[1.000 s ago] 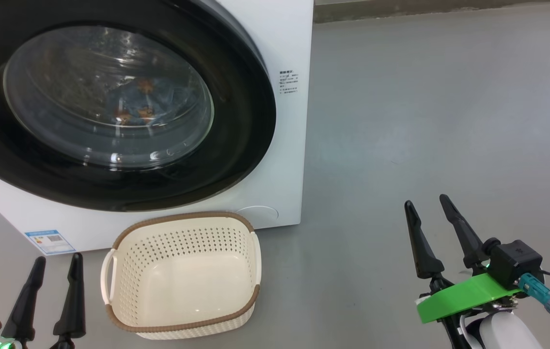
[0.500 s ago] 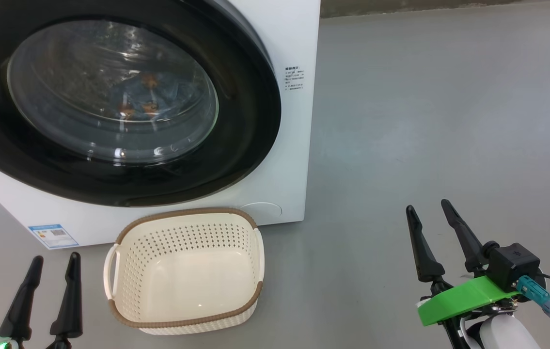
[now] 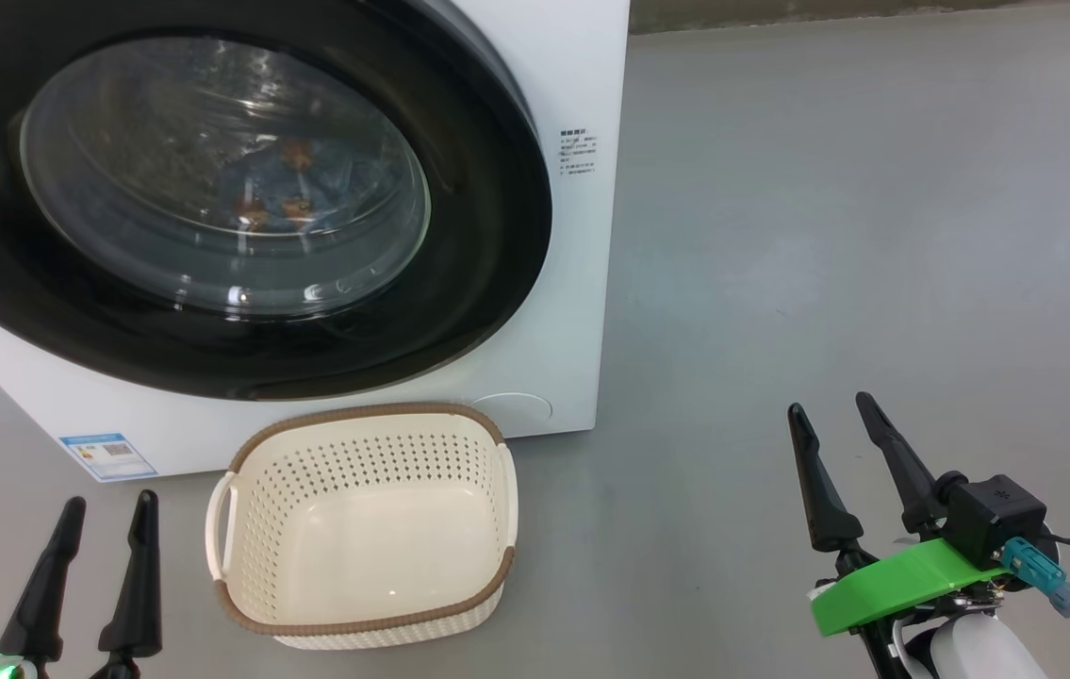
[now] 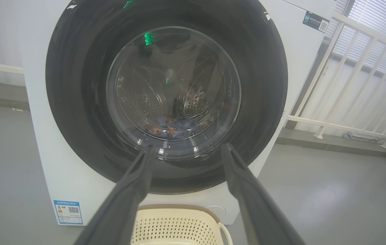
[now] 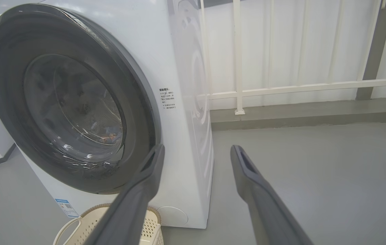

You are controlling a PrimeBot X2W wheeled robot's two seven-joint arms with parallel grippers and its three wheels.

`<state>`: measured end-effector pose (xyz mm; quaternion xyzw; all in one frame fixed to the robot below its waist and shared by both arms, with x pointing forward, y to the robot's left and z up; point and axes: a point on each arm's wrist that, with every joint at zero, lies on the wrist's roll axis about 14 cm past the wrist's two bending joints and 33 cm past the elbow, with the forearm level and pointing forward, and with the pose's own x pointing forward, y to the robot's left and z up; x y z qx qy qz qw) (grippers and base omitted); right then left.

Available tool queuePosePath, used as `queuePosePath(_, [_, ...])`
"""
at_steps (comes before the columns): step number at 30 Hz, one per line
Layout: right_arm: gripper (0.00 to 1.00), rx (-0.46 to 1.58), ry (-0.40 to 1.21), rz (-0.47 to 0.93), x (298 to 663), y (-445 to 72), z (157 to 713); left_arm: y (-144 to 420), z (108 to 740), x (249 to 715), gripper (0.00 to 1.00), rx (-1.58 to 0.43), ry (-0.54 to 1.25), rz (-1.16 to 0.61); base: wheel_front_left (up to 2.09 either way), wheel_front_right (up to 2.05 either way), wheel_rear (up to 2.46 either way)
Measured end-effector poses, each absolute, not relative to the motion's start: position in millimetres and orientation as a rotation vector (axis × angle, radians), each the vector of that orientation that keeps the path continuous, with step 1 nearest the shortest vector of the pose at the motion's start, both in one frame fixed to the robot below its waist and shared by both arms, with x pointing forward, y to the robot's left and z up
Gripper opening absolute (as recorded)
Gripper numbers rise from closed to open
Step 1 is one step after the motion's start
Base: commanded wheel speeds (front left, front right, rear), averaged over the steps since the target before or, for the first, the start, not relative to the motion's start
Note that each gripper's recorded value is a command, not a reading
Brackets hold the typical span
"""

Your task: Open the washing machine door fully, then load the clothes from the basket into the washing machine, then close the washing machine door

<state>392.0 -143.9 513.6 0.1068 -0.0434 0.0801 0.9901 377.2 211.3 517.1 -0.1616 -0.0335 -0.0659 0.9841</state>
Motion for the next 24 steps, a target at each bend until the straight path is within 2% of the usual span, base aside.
queuePosePath(22, [1.0,0.214,-0.08,0.169,391.3,-140.7,511.7,208.0,515.8,376.5,1.0,-0.325,-0.061,-0.143,0.0,0.0,0.0])
queuePosePath(23, [0.0,0.215,-0.08,0.169,391.3,-140.6,511.6,206.8,515.4,376.4,0.0,-0.326,-0.059,-0.148,0.0,0.0,0.0])
queuePosePath(24, [0.0,0.215,-0.076,0.17,390.9,-140.4,510.4,206.2,514.0,376.2,0.0,-0.333,-0.054,-0.146,0.0,0.0,0.0])
